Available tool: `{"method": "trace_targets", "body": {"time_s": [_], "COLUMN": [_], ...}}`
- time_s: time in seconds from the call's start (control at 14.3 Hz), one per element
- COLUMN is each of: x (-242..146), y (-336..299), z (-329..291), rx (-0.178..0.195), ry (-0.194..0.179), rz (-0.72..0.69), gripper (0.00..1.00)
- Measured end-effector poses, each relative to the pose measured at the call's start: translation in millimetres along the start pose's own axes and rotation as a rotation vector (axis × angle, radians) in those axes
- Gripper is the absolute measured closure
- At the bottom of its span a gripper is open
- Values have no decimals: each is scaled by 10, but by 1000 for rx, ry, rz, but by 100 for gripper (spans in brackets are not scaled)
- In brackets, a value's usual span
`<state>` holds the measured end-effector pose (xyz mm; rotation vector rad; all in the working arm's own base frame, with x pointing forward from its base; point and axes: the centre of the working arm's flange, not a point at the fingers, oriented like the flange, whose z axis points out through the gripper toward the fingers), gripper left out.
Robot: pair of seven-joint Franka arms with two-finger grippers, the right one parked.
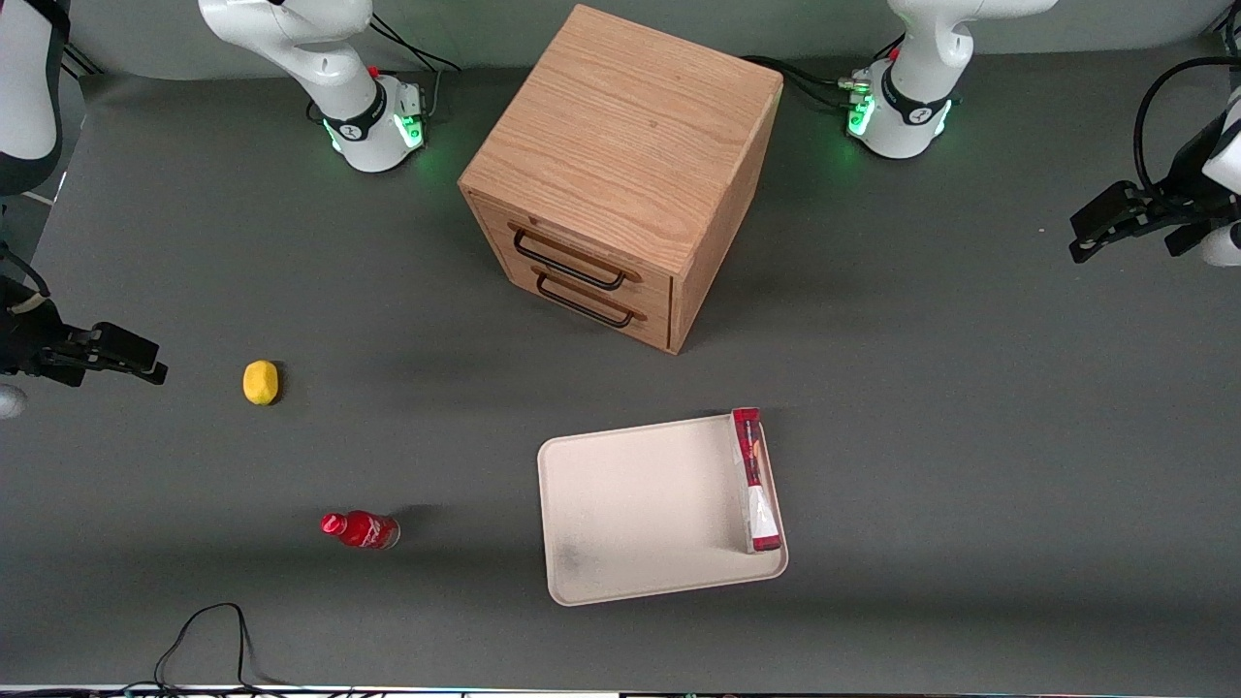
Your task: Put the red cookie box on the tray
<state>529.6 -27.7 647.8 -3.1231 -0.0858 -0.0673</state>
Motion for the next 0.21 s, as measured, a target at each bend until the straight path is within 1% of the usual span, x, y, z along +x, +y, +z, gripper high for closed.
{"method": "trace_targets", "body": {"time_s": [0.21], "x": [-5], "y": [-11], "z": [5], "rx": [0], "ry": [-6], "rz": [-4], "gripper": [0]}}
